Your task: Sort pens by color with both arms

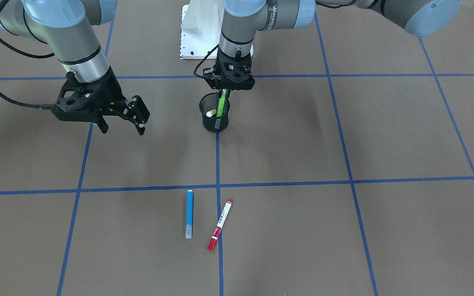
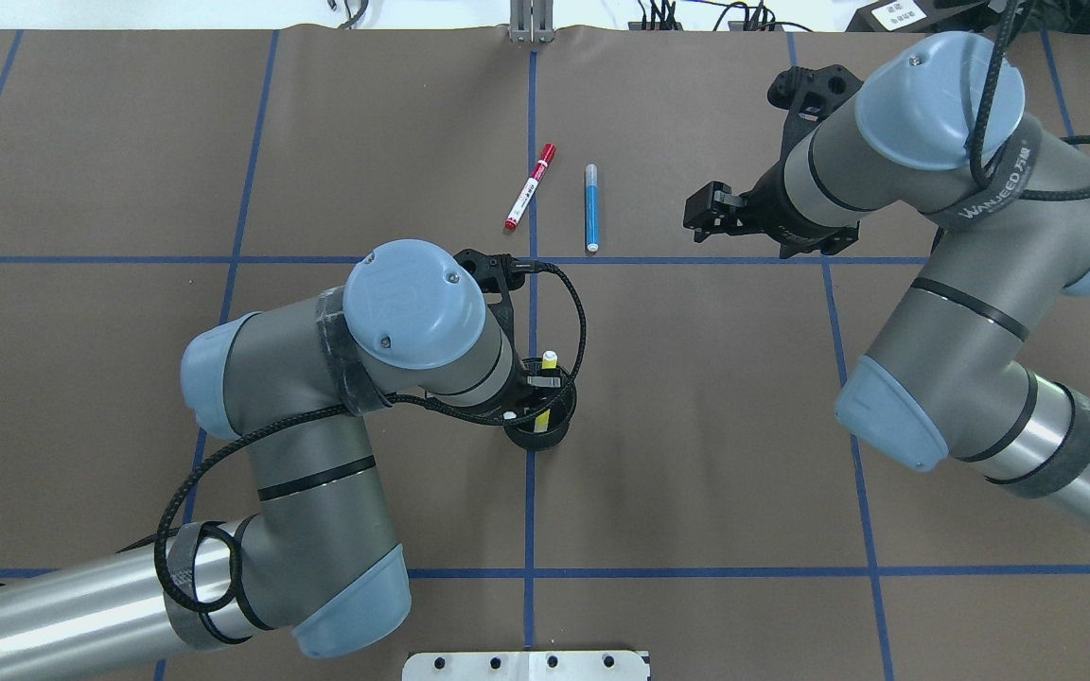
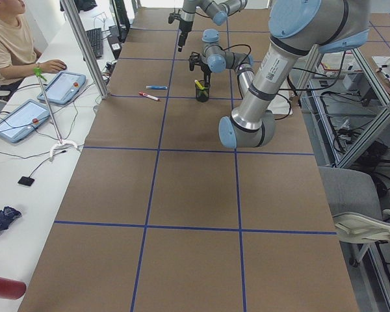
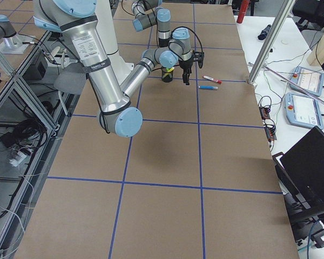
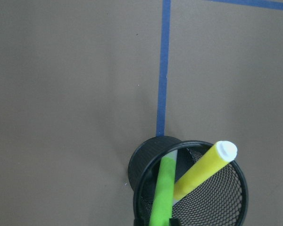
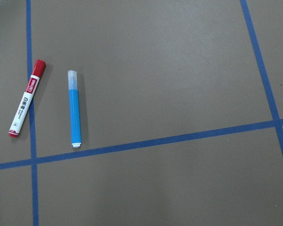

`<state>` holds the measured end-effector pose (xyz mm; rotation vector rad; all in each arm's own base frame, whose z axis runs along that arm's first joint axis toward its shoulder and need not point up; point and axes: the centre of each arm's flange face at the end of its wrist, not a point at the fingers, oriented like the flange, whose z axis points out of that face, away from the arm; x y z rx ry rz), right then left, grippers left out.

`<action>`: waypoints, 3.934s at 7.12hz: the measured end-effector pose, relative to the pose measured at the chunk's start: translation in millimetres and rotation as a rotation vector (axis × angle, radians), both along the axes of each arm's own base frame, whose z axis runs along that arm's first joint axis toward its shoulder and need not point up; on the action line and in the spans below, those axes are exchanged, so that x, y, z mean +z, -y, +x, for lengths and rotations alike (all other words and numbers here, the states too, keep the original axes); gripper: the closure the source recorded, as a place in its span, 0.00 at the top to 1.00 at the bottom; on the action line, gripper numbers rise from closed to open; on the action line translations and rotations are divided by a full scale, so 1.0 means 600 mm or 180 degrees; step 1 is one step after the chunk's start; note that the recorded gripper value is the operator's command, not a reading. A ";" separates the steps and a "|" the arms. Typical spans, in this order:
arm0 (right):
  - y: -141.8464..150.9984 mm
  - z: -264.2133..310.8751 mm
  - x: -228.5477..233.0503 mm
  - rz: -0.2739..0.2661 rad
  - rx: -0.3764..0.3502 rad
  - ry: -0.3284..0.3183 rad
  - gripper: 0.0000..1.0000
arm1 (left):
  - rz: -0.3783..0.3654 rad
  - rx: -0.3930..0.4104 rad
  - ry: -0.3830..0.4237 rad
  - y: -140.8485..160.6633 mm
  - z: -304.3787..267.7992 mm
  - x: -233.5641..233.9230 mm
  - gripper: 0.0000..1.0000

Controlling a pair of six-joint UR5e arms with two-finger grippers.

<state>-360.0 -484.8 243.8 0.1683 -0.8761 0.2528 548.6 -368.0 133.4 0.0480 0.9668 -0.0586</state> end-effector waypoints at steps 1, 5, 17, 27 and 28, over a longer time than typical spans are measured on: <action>0.000 0.000 0.000 0.0000 0.0000 0.0000 1.00 | 0.0023 -0.0001 -0.0041 -0.003 -0.009 -0.008 0.00; 0.000 0.000 0.000 -0.0003 0.0002 0.0000 1.00 | 0.0157 -0.0066 -0.0270 -0.008 -0.081 -0.044 0.00; 0.000 -0.002 -0.001 -0.0015 0.0014 0.0005 1.00 | 0.0912 -0.0662 -0.0697 0.218 -0.176 0.049 0.00; 0.002 -0.005 0.000 -0.0013 0.0006 -0.0006 1.00 | 0.1288 -0.1263 -0.0276 0.421 0.021 0.148 0.35; 0.003 -0.005 0.000 -0.0014 0.0007 -0.0006 1.00 | 0.1334 -0.1242 -0.0257 0.419 0.023 0.150 0.46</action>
